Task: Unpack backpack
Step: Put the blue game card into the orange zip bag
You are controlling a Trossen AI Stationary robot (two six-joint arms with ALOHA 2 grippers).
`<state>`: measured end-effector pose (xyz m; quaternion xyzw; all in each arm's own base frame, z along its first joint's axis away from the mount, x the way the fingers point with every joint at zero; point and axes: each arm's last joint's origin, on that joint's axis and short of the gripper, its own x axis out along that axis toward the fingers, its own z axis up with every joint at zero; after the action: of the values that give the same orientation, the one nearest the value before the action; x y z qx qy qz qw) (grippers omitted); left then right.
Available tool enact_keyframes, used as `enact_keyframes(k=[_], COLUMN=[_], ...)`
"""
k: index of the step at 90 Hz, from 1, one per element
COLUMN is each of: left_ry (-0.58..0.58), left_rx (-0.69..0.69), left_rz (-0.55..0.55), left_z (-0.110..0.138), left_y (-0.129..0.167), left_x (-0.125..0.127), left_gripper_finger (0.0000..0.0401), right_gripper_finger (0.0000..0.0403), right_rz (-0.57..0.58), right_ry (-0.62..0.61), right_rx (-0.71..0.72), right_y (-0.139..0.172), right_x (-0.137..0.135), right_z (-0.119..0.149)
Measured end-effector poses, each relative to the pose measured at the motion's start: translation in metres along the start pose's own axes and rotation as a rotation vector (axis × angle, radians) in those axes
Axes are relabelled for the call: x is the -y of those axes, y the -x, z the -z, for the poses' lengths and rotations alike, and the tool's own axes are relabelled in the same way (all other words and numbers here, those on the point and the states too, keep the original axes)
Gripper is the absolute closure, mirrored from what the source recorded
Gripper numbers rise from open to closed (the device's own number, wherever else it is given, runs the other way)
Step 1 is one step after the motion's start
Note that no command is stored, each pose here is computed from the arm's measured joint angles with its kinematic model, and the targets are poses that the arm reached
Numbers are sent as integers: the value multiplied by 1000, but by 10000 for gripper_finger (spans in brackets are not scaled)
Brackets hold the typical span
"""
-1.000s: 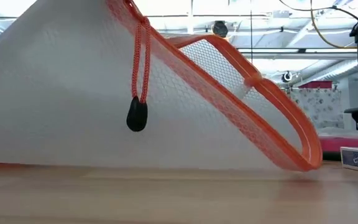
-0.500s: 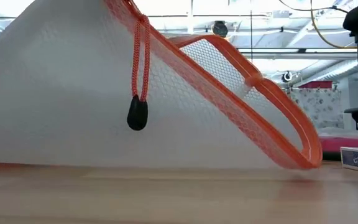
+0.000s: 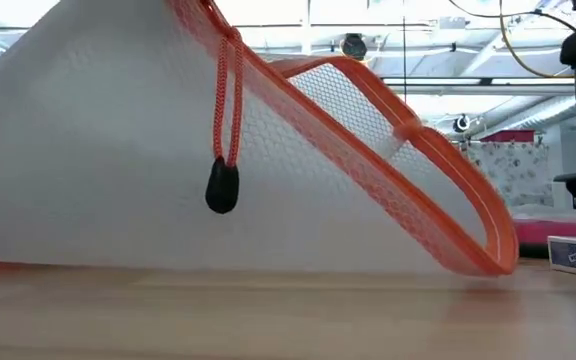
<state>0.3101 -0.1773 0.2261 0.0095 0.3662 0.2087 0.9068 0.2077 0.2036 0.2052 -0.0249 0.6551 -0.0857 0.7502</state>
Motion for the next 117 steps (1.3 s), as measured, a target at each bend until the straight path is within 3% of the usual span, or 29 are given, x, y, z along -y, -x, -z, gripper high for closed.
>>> enact_keyframes(k=[13,26,40,67,92,117], left_ry=[0,-1,0,-5,-11,-11], left_rx=[-5,-5,-6,-11,-18,-18], left_rz=[7,8,9,15,27,27], left_z=[0,1,1,1,2,2], left_y=[0,1,1,1,2,2], left_x=[1,1,1,1,2,2], left_gripper_finger=[401,401,401,401,401,401], right_gripper_finger=[159,85,31,23,23,23], right_rz=[-4,-30,-58,-213,-205,-259], right_ry=[-11,76,54,62,28,20], right_rx=[-21,0,46,121,58,107], right_y=[-2,-3,-5,-20,-46,-53], right_x=[5,6,11,4,5,2], right_z=[-5,-11,-25,-33,-13,-13])
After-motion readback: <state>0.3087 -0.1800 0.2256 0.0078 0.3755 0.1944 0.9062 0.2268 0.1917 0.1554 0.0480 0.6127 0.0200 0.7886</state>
